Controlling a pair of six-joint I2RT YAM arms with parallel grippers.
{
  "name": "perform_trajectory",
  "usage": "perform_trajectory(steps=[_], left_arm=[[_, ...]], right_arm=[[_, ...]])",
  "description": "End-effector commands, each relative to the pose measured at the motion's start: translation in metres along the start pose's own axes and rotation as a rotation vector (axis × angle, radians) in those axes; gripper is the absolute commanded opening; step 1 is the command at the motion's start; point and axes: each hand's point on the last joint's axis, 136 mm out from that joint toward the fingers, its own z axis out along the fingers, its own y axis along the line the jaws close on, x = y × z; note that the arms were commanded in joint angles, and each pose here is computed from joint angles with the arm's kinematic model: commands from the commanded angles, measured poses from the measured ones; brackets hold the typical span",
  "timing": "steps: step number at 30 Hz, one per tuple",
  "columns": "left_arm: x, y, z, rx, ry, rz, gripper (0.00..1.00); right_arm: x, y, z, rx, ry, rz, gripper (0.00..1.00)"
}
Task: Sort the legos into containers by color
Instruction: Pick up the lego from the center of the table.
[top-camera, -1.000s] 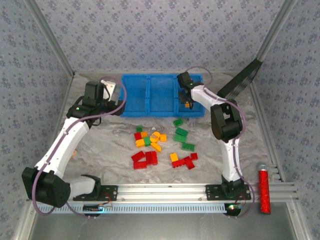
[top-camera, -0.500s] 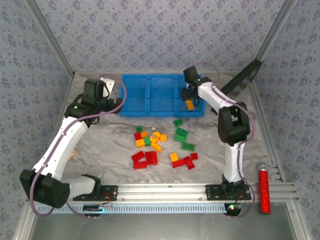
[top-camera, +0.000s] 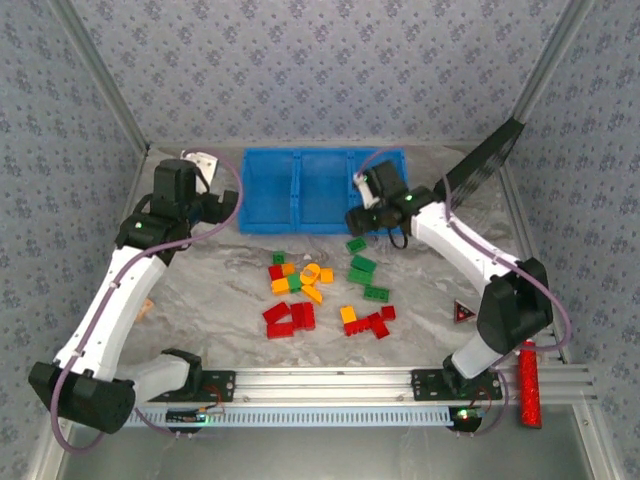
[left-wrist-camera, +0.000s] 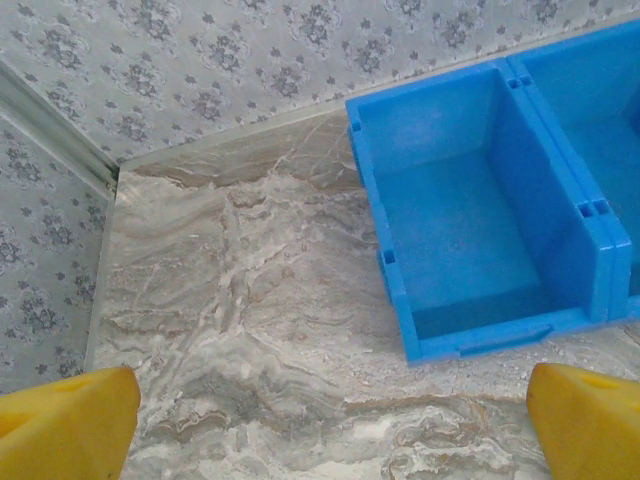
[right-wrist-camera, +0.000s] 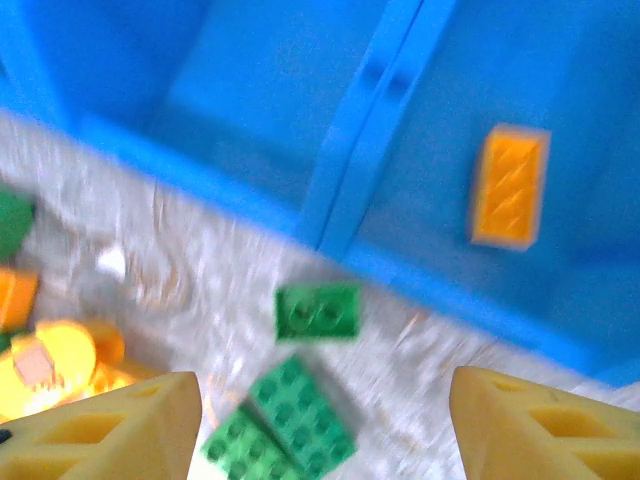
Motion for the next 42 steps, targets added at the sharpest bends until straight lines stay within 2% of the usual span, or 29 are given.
perform_trajectory(steps=[1,3,6,9,14,26,42], left_arm=[[-0.011,0.001,-0.013,0.0,-0.071,0.006,0.99],[-0.008,0.001,-0.013,0.003,-0.063,0.013,0.99],[-0.002,-0.003,-0.009,0.016,-0.052,0.028,0.99],[0.002,-0.008,-0.007,0.039,-0.042,0.024,0.99],[0.006,-0.01,-0.005,0.049,-0.029,0.028,0.99],[0.017,-0.014,0.005,0.049,0.0,0.041,0.99],[0.023,-0.013,0.01,0.036,0.021,0.073,0.99]], right_arm=[[0.054,0.013,0.006,-0.004,0.151,0.026,0.68],[0.086,0.023,0.007,0.0,0.213,-0.001,0.68],[0.116,0.031,0.004,-0.011,0.279,0.014,0.7],[0.139,0.043,0.001,-0.053,0.332,0.029,0.75],[0.168,0.044,0.003,-0.016,0.396,-0.01,0.8],[0.17,0.025,0.024,0.14,0.459,-0.152,0.8],[0.17,0.019,0.05,0.202,0.519,-0.199,0.77]])
